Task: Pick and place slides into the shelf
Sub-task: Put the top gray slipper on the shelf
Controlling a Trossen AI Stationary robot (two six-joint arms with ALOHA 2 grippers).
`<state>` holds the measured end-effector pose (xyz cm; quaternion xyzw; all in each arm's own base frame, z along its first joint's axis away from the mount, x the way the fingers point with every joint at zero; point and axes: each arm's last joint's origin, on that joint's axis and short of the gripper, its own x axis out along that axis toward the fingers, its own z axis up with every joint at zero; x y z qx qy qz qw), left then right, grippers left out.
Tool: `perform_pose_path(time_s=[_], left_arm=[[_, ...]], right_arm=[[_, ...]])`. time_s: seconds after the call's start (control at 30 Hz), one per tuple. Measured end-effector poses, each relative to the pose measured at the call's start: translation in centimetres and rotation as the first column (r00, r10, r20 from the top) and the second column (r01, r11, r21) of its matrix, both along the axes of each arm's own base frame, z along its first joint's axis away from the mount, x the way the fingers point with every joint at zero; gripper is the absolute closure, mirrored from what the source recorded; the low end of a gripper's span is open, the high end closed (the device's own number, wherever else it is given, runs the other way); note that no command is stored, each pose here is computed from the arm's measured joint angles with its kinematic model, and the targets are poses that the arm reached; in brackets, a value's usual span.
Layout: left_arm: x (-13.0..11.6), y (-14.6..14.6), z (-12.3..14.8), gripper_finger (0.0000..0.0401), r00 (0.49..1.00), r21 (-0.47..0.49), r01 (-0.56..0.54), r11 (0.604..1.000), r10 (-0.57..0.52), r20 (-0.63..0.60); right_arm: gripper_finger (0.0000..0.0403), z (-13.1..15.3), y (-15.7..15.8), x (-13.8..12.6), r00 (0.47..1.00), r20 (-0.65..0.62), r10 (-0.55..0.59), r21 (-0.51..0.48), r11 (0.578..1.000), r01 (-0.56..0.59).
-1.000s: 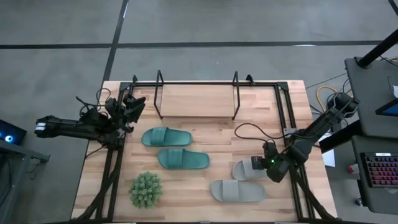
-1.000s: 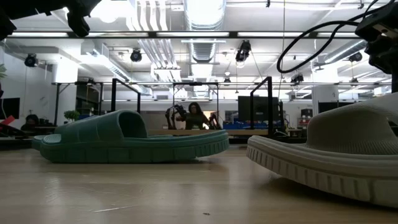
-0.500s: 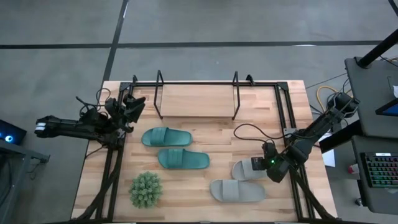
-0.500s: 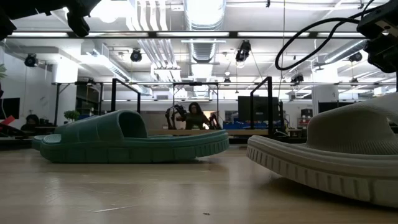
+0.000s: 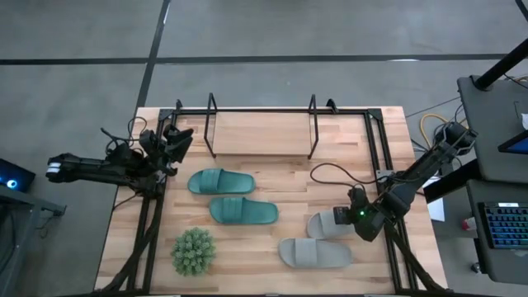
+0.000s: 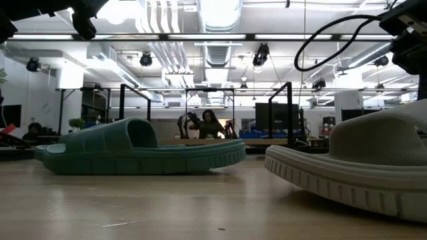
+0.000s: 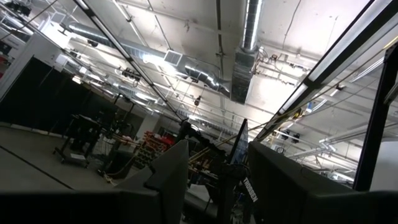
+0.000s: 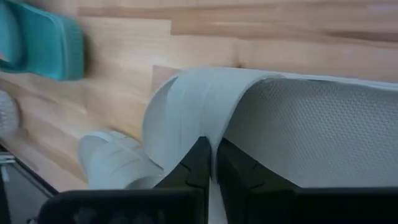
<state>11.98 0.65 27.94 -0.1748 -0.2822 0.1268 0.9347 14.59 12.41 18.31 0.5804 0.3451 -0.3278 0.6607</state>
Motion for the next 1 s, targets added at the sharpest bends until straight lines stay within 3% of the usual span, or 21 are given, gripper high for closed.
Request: perform_pose_path(time_s=[0.53,0.77,1.0], left_arm=[[0.1,0.0,-0.1,0.0248,1.0,0.0,-0.001,1.0,0.001,-0.007],[0.1,0.0,-0.1,0.0248,1.0,-0.001,0.0,1.0,0.0,-0.007],[0.1,0.0,-0.1,0.0248,1.0,-0.043,0.025,0.999,-0.024,0.011]], right_arm=[[0.0388,1.9,0.0,0.8,0.981,0.175,-0.077,-0.097,0.991,0.095],[0.0388,4.2,0.2,1.5,0.947,0.309,-0.09,-0.165,0.975,0.147],[0.0388,7.3,-0.2,3.0,0.932,0.356,-0.069,-0.198,0.969,0.147]])
